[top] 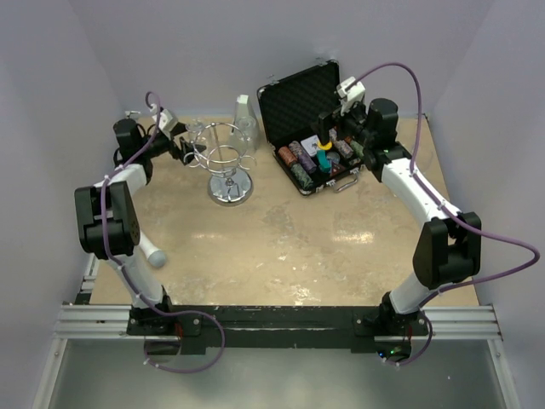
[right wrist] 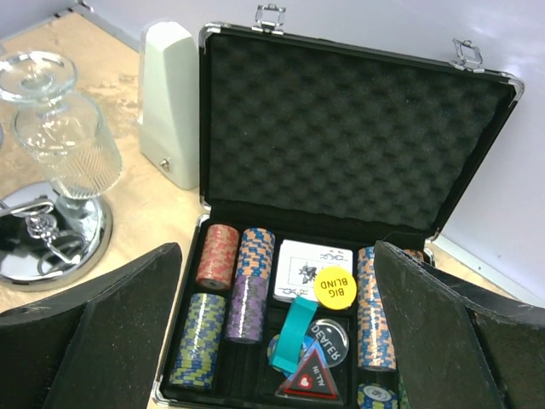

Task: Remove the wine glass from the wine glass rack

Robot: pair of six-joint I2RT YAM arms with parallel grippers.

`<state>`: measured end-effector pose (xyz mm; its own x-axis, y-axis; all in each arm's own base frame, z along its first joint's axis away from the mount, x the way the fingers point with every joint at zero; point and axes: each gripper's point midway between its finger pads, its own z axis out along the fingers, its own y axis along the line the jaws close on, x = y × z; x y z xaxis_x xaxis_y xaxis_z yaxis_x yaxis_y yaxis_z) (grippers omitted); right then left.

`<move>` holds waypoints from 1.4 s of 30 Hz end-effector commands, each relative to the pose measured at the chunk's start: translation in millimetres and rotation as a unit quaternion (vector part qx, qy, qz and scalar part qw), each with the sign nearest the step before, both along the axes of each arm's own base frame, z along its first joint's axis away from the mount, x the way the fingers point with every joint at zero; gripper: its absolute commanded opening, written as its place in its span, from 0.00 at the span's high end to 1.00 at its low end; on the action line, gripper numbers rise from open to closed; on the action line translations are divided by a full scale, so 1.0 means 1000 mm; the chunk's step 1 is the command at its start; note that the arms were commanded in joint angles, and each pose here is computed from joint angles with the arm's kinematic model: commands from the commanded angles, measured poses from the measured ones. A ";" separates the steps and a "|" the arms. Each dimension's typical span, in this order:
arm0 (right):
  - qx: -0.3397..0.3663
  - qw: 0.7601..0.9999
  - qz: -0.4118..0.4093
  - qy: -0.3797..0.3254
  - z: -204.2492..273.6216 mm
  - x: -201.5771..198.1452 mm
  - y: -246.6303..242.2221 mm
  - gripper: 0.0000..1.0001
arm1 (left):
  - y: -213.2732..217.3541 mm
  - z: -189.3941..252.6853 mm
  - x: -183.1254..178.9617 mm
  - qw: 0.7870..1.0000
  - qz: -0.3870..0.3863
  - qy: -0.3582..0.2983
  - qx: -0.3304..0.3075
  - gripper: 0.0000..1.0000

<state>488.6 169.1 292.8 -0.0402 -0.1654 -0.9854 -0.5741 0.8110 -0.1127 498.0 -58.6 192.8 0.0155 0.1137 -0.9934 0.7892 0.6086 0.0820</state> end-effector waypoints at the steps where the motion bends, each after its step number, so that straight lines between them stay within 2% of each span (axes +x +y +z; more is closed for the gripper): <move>1: -0.023 0.999 -0.006 -0.038 0.030 -0.003 -0.001 0.01 | -0.021 0.019 -0.003 0.997 -0.057 -0.049 -0.024 0.07; 7: -0.049 0.998 0.001 -0.044 0.032 -0.004 0.009 0.02 | -0.021 0.015 -0.003 0.996 -0.062 -0.061 -0.019 0.12; 9: -0.058 0.997 0.006 -0.048 0.032 -0.006 0.015 0.01 | -0.022 0.015 -0.003 0.995 -0.066 -0.068 -0.015 0.16; 21: -0.074 0.995 0.015 -0.058 0.033 -0.007 0.033 0.02 | -0.016 0.025 -0.006 0.995 -0.053 -0.090 0.002 0.60; 26: -0.063 0.996 0.018 -0.058 0.035 -0.009 0.035 0.01 | -0.003 0.051 -0.006 0.996 -0.026 -0.084 -0.035 0.74; 30: -0.057 0.997 0.019 -0.057 0.033 -0.010 0.036 0.01 | 0.002 0.065 -0.007 0.995 -0.024 -0.081 -0.055 0.98; 37: -0.050 0.997 0.019 -0.057 0.033 -0.010 0.037 0.01 | 0.010 0.065 -0.005 0.996 -0.008 -0.071 -0.059 1.00; 42: -0.044 0.997 0.022 -0.061 0.039 -0.010 0.038 0.01 | 0.035 0.060 0.015 0.994 0.065 -0.056 -0.064 1.00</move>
<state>477.1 206.8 303.5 0.0289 -0.2920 -0.9560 -0.6046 0.7565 -0.2493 500.5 -46.7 209.1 -0.0034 -0.0422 -0.9991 0.7777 0.6280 -0.0291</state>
